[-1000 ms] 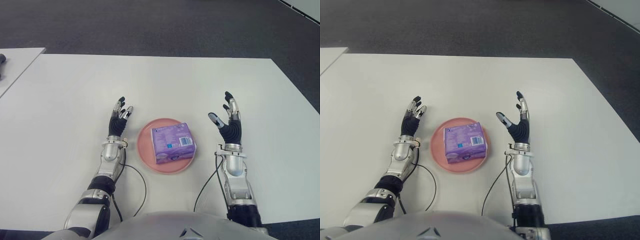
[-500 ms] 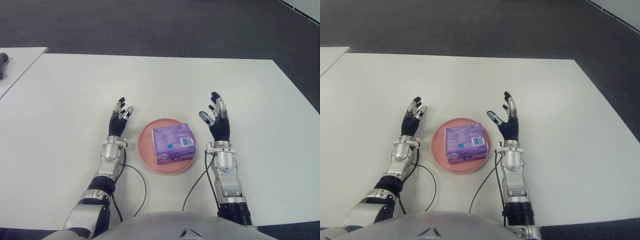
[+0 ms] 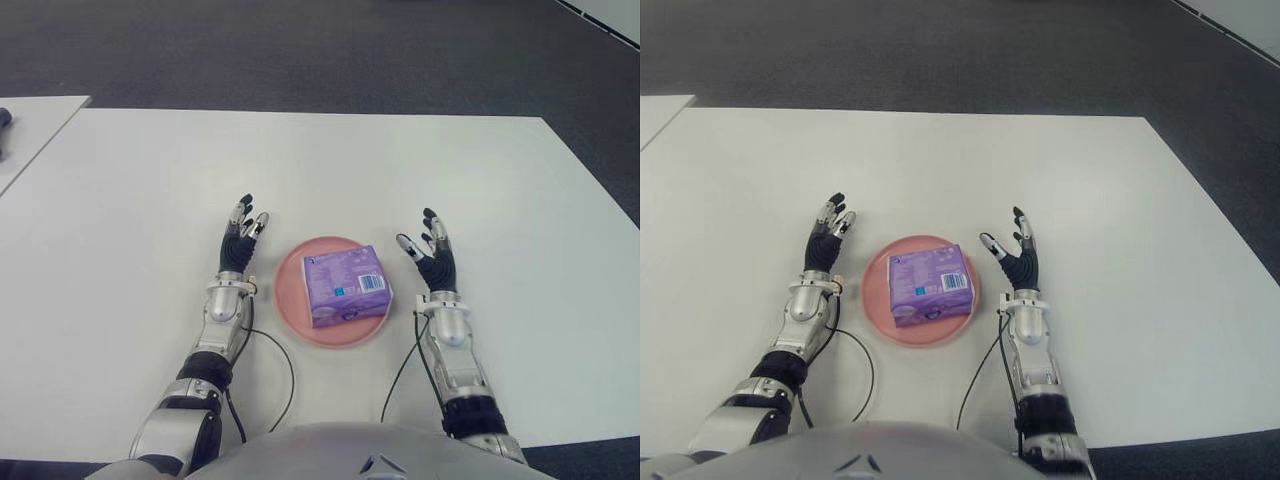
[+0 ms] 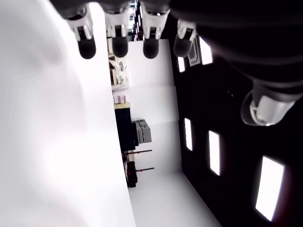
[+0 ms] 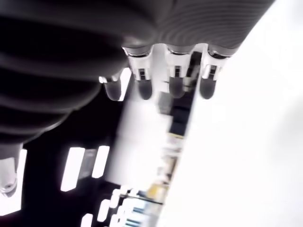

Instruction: Put the tissue paper into the plate.

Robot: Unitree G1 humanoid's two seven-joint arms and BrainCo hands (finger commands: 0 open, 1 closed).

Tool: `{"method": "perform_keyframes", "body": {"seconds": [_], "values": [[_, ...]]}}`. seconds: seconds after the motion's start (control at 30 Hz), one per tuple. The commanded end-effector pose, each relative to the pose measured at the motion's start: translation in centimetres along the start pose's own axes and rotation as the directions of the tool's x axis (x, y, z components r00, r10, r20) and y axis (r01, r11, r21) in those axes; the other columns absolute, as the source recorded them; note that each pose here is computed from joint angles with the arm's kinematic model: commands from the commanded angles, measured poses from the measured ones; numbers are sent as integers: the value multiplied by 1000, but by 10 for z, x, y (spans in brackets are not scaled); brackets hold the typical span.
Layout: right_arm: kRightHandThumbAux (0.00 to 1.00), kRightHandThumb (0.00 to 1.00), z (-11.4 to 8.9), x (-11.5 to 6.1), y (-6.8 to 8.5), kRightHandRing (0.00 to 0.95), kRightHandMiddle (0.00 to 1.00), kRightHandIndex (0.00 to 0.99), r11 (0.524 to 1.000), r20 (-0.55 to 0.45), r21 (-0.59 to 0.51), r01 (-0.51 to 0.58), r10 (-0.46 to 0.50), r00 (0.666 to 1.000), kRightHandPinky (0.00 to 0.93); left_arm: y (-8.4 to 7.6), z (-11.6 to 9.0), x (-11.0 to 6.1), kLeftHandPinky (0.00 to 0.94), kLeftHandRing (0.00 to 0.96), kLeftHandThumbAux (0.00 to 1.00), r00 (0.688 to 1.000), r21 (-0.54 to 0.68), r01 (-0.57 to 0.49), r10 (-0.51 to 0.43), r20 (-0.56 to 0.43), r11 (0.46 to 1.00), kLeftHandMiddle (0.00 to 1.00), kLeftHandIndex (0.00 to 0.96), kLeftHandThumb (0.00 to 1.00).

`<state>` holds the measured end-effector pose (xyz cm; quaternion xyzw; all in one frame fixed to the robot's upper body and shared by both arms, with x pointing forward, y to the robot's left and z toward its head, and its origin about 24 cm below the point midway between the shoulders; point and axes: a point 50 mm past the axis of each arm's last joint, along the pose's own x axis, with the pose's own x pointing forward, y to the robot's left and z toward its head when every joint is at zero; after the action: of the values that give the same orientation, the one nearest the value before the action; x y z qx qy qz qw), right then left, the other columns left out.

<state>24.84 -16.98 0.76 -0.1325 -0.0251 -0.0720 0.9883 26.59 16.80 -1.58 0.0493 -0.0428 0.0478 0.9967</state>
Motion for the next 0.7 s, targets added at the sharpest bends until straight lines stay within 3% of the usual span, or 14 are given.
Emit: {"method": "perform_keyframes", "body": {"seconds": [0.03,0.37,0.63,0.7], "values": [[472,23,-5,9,6,0,0,0,1000,-21,-17,-25,25,999,0,0,-3,-5,0,0,375,1000,10,2,-2,-19,1000,0,0,0],[468,14,-16,7,8,0,0,0,1000,-69,9,-1,2,998,0,1,-4,-5,0,0,379,1000,14,1,0,-28,1000,0,0,0],[452,36,-23,16,0,0,0,0,999,-115,34,16,-12,993,0,3,-4,-6,0,0,388,1000,14,1,-1,-22,1000,0,0,0],[451,40,-34,15,0,0,0,0,999,-145,33,9,-4,989,0,3,-3,-6,0,0,390,1000,13,1,-1,-17,1000,0,0,0]]}}
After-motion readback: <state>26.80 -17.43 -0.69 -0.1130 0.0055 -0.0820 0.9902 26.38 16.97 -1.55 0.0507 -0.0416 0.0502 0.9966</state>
